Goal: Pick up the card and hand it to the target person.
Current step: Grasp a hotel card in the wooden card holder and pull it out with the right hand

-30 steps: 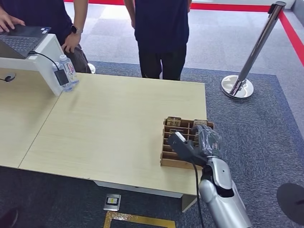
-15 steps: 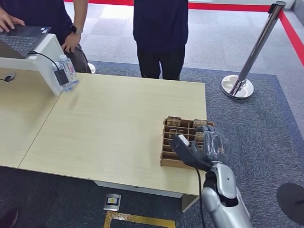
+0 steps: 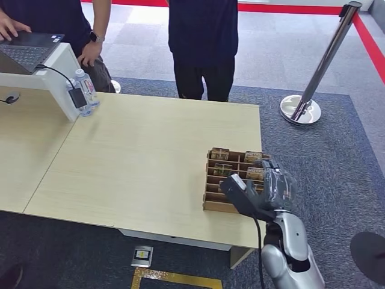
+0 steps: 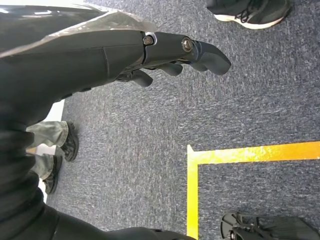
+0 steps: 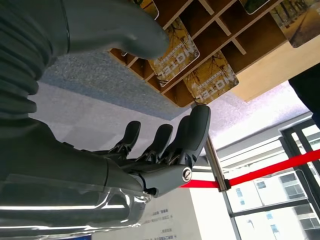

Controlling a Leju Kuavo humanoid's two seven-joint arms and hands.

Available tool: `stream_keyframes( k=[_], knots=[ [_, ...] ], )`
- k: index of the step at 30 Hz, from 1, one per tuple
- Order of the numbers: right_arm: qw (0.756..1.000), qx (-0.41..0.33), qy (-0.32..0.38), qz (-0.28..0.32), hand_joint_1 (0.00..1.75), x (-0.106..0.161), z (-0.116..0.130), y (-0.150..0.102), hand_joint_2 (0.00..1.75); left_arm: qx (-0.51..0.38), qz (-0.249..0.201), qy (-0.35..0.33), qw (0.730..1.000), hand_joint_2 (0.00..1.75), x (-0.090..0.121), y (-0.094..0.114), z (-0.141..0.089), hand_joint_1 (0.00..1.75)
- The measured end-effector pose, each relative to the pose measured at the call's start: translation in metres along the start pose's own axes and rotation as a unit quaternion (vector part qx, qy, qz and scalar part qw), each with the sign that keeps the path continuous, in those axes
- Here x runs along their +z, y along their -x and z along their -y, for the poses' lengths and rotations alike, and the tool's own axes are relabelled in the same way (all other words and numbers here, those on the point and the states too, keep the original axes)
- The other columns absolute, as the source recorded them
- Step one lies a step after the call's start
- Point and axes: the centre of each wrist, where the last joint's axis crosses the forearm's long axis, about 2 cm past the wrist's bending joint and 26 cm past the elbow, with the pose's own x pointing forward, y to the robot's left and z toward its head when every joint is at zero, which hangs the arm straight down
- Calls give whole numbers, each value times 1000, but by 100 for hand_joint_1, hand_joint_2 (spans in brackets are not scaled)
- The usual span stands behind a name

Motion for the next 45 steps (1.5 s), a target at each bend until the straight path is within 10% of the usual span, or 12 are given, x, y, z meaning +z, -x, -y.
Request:
stream_keyframes(
  k=[45],
  knots=[
    [995,41,-74,-52,79,9,-33,19,175,-7,9,6,1000,175,-1,0,-1,0]
  ],
)
